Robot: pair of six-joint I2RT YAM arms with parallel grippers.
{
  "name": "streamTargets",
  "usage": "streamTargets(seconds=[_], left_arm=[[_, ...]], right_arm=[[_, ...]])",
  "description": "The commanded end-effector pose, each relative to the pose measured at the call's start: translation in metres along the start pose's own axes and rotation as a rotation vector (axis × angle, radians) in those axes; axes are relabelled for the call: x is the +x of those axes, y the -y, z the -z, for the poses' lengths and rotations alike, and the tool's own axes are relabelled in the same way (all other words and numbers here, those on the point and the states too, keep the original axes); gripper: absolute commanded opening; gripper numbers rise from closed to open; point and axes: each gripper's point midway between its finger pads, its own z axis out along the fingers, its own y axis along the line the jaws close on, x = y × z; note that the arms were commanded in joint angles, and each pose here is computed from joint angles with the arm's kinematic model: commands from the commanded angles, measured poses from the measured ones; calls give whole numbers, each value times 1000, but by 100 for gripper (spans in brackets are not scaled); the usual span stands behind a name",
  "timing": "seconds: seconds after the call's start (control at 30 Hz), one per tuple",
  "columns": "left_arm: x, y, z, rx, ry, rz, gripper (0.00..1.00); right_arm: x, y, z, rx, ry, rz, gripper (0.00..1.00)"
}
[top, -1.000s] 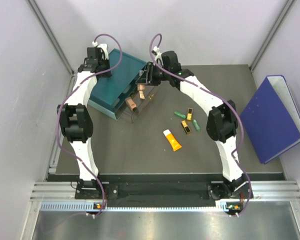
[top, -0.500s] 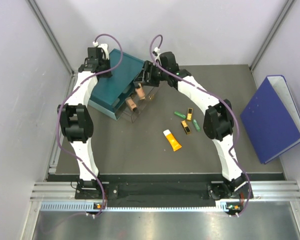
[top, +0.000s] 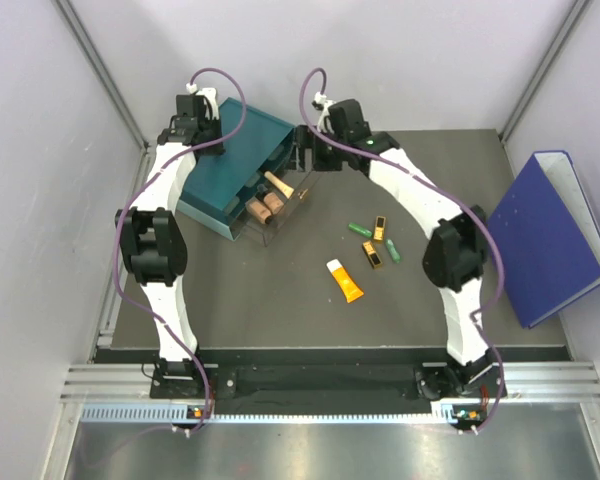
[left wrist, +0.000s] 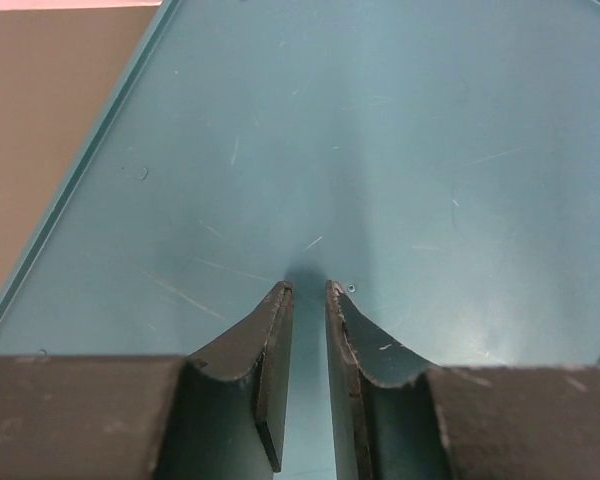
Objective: Organize the makeup
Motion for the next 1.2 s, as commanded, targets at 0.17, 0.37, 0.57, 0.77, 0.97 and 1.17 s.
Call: streamTargets(seconds=[0.17,0.37,0.57,0.77,0.97,1.17], left_arm=[[103,-2,-10,-8,-335,31,26],[108,-1,-11,1,-348,33,26],[112,0,-10,8,-360,33,26],[114,-2,-6,-4,-369,24,26],[114,-4,-4,-8,-372,14,27],[114,-2,-6,2,-371,17,27]], right_arm=[[81,48,122,264,-197,276,82],[170,75,113,258,-459,250,80],[215,78,88,228,-635,269,81],[236,82,71,214,-730,293,81],[267,90,67,243,-847,317,68],[283,103,66,290,-935,350,11]])
